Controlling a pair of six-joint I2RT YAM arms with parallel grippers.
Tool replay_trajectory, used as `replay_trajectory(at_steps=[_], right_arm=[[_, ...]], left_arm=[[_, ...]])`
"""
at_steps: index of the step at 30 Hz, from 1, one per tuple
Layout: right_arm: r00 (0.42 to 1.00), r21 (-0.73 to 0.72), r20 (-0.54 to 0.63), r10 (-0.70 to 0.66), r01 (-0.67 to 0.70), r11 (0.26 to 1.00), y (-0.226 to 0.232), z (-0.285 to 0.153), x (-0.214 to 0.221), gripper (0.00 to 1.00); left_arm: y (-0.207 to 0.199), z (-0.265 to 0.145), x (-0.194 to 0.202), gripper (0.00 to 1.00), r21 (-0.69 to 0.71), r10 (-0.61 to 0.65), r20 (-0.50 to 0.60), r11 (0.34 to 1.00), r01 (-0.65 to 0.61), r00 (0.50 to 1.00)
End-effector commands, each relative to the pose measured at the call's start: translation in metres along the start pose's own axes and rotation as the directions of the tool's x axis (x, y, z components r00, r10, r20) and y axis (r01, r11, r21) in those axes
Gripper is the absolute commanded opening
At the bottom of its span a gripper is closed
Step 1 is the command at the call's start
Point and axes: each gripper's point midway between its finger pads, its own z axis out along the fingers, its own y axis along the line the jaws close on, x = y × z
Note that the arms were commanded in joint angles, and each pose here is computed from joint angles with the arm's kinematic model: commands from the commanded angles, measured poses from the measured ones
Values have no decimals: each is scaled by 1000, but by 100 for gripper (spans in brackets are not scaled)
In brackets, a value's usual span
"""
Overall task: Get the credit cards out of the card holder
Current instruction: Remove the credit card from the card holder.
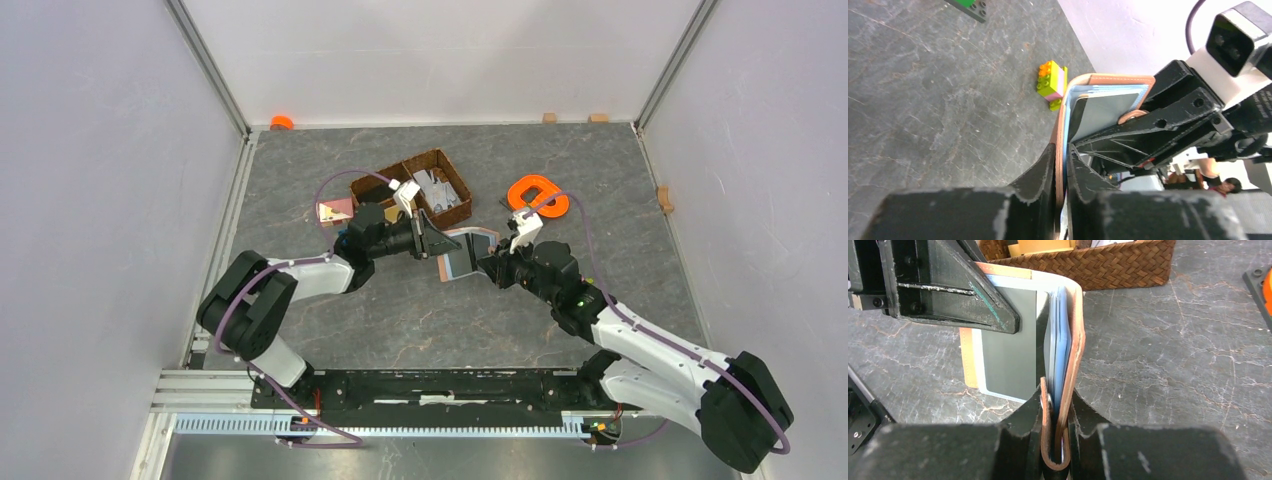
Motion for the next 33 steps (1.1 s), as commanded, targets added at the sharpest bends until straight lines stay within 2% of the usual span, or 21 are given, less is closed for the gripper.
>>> replay_trajectory(at_steps=[1, 2, 3, 5, 6, 8, 12, 17, 22, 25, 29, 33], right_arm=[[996, -72, 90, -20, 27, 997, 17, -1, -36, 0], [996, -72, 86, -23, 29, 997, 16, -1, -36, 4], [996, -66, 81, -28, 33, 997, 14, -1, -36, 17], [997, -19, 65, -34, 35, 999, 6, -1, -34, 38], [998, 20, 55, -38, 37, 999, -1, -1, -33, 42], [998, 103, 49, -45, 40, 994, -17, -2, -33, 43], [997, 174, 64, -49, 37, 984, -29, -8, -38, 50], [991, 127, 120, -66, 50, 991, -20, -15, -49, 51], [973, -87, 208, -98, 118, 989, 19, -25, -61, 48], [965, -201, 243, -97, 148, 968, 40, -29, -63, 43], [978, -345, 193, -84, 148, 927, 63, -23, -51, 38], [995, -402, 80, -65, 92, 911, 70, -7, -31, 35]], left_arm=[[-16, -10, -8, 8, 64, 39, 22, 997, -40, 999], [-16, -13, -8, 3, 63, 43, 23, 997, -45, 999], [-15, -15, -9, 2, 55, 44, 29, 997, -46, 999], [-15, -18, -10, 2, 46, 47, 32, 998, -48, 998], [-14, -20, -9, 2, 33, 45, 29, 998, -46, 999], [-13, -23, -6, 2, 17, 45, 18, 999, -45, 999], [-5, -34, 1, 2, -51, 67, 10, 997, -66, 998], [-3, -39, -2, 5, -96, 89, 25, 992, -87, 996], [3, -37, 0, 6, -115, 71, 17, 991, -69, 997], [1, -35, 1, 5, -95, 57, 11, 994, -56, 998], [-7, -33, 2, 4, -57, 56, 8, 997, -56, 998], [-17, -32, 1, 2, -24, 72, 6, 997, -72, 997]])
